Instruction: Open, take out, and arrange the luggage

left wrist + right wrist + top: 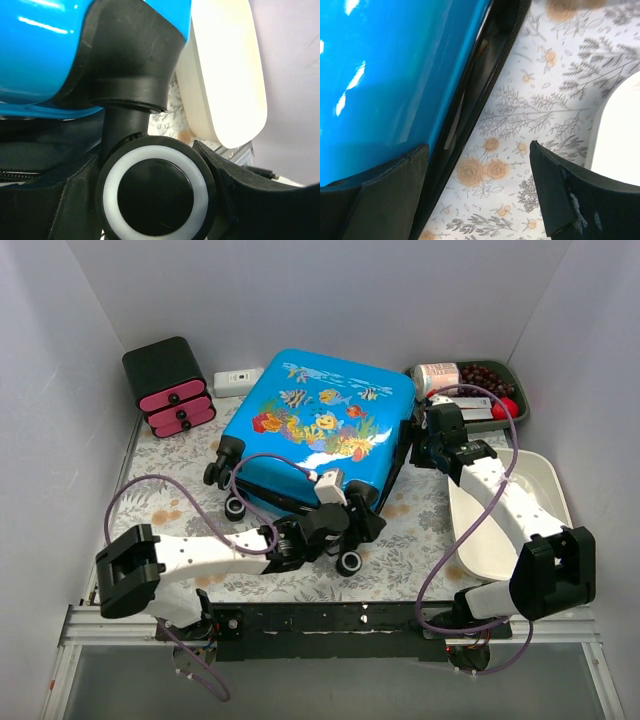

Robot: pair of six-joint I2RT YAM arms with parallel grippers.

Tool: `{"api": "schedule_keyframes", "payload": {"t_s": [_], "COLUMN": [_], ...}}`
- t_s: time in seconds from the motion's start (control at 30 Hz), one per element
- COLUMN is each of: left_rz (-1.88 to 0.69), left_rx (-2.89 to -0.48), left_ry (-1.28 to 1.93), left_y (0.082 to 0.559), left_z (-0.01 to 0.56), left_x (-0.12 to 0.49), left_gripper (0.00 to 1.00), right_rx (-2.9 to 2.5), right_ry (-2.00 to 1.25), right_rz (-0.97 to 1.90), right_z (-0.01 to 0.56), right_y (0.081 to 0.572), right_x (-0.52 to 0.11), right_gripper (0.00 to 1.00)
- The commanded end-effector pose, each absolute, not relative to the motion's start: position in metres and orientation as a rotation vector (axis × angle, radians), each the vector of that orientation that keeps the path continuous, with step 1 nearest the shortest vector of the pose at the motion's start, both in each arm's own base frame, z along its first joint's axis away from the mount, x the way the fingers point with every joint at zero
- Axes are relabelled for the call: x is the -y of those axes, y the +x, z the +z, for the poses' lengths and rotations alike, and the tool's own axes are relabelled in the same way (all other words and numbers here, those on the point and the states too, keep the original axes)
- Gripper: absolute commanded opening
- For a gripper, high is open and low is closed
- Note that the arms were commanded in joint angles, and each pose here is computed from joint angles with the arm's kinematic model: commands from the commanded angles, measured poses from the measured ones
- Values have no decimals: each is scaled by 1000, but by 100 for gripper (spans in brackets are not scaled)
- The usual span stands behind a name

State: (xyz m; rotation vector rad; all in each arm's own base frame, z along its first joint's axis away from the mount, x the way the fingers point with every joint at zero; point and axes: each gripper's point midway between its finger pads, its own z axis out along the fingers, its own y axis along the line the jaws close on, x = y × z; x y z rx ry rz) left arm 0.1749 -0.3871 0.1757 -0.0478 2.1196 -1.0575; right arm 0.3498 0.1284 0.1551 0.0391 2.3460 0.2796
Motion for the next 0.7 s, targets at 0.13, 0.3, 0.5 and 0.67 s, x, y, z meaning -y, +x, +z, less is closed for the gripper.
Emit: {"api": "schedule_keyframes", "payload": {"t_s": [0.13, 0.3, 0.5, 0.67], "left_rz": [-1254, -1235, -1182, -1119], "left_rx": [-2066, -2083, -2078, -2089], "left_ry": [-10, 32, 92, 36], "left_y": [167, 167, 155, 139], "left_z": [214, 215, 235, 251], "left_x": [479, 491, 441, 357], "left_gripper": [27, 86, 98, 98], "right_rx": [-2191, -2146, -2122, -2164], "right_ry": [59, 137, 89, -210], "right_rz": [285, 203, 253, 626], "right_z": [231, 250, 266, 268], "right_y": [366, 337, 301, 255], "right_x": [-122, -94, -90, -145], "right_gripper": [90, 94, 95, 95]}}
